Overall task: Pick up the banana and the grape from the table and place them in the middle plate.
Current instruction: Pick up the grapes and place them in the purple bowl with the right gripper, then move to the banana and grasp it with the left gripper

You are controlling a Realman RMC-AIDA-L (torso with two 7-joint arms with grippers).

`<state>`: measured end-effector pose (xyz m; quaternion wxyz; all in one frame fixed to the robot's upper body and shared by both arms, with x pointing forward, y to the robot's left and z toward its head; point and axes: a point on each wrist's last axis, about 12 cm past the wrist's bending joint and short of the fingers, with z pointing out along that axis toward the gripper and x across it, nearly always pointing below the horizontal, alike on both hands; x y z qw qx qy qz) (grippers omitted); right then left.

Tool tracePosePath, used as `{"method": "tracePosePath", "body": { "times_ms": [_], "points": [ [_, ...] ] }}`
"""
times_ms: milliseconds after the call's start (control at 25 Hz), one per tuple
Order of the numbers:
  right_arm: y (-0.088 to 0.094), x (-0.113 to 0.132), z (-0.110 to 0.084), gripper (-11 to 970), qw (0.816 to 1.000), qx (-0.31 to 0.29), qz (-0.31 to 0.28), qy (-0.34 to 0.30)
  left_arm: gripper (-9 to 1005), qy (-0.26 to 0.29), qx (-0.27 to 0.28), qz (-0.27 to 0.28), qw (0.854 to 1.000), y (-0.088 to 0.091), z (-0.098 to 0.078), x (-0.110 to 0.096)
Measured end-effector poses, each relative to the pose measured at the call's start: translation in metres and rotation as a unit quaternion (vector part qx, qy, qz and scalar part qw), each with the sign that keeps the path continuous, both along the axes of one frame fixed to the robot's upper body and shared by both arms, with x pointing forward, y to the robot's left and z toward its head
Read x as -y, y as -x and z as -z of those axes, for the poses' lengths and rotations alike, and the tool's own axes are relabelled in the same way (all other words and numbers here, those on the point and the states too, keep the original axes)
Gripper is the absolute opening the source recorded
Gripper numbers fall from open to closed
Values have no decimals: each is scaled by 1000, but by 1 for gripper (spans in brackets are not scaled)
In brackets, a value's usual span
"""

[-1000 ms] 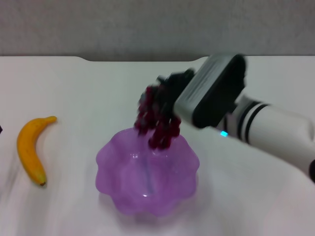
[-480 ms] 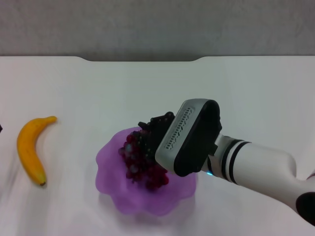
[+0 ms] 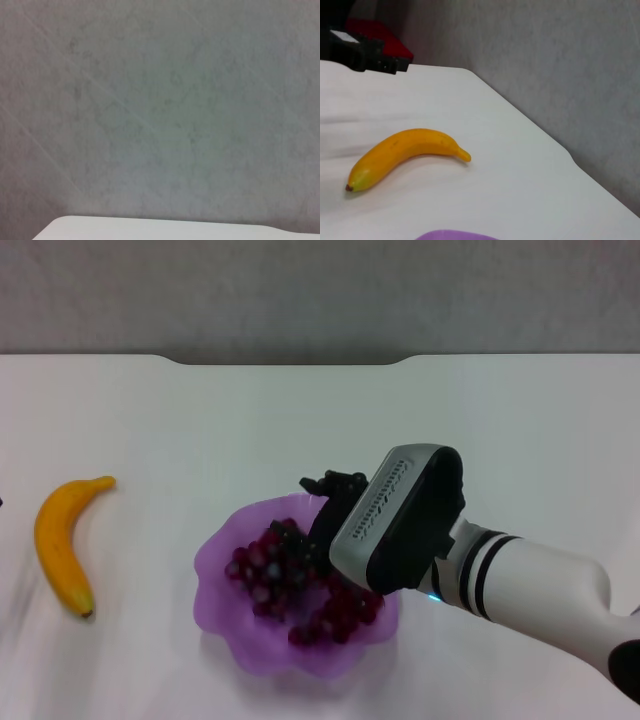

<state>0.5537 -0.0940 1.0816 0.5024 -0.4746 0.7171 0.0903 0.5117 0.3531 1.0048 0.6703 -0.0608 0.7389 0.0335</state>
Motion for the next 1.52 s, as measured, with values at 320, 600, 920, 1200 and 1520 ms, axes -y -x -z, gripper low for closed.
{"method": "tracePosePath", "body": {
  "times_ms": [320,600,920,1200,1520],
  "points": [
    [-11,5,-11,696,1000,15,17,-11,851,0,-2,0,1000,0,0,0],
    [-22,16,-22,795,999,43,31,-1,849,0,-2,3,1000,0,0,1],
    [-17,49,-66,543,980,149,95,-91,850,6,-17,3,1000,-2,3,2],
    [17,106,-75,101,916,301,183,-190,846,9,-38,5,999,-6,7,5],
    [26,157,-29,28,899,266,291,-192,845,18,-40,3,999,-6,7,5]
  ]
}}
